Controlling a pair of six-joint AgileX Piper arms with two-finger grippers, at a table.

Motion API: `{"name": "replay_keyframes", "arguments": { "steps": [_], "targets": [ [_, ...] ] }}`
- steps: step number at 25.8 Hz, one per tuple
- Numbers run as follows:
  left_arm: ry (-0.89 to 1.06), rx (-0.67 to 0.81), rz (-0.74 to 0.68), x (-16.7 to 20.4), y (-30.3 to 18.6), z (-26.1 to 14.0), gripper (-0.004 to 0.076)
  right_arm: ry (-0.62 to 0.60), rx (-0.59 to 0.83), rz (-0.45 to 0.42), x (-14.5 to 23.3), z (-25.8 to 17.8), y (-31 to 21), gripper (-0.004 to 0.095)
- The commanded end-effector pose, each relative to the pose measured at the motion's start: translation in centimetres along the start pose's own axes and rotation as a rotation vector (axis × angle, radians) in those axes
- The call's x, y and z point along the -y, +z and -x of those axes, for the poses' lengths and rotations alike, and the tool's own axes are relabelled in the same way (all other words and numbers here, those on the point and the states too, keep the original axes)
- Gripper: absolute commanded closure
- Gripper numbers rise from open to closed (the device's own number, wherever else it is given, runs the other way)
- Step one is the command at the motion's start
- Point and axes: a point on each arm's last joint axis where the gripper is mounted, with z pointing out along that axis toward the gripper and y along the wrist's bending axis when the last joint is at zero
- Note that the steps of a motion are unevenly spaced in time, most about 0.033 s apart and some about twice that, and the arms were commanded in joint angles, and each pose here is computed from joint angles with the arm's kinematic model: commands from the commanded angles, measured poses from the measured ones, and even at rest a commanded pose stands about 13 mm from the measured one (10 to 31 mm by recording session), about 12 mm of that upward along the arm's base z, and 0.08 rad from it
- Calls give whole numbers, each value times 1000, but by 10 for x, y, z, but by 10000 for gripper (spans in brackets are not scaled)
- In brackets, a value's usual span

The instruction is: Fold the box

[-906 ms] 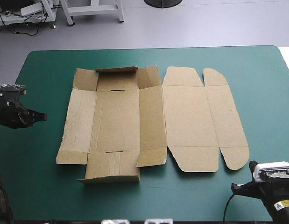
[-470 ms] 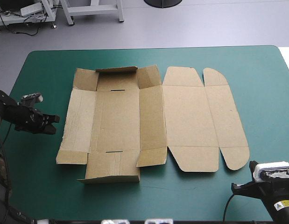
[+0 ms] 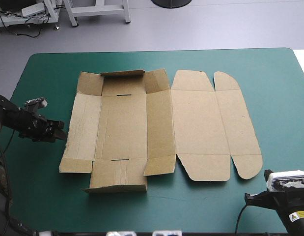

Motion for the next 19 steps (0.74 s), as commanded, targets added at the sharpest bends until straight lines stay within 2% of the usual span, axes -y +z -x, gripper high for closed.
{"name": "replay_keyframes", "arguments": {
  "steps": [1, 4, 12, 19],
  "targets": [
    [-11, 35, -122, 20, -16, 0, 290, -1, 76, -25, 3, 13, -3, 928],
    [-36, 32, -177, 25, -9, -3, 290, -1, 76, -25, 3, 13, -3, 928],
    [16, -32, -151, 35, 7, -3, 290, -1, 76, -25, 3, 13, -3, 928],
    [6, -92, -140, 26, 19, -3, 290, -4, 75, -27, 3, 13, -3, 928]
  ]
}}
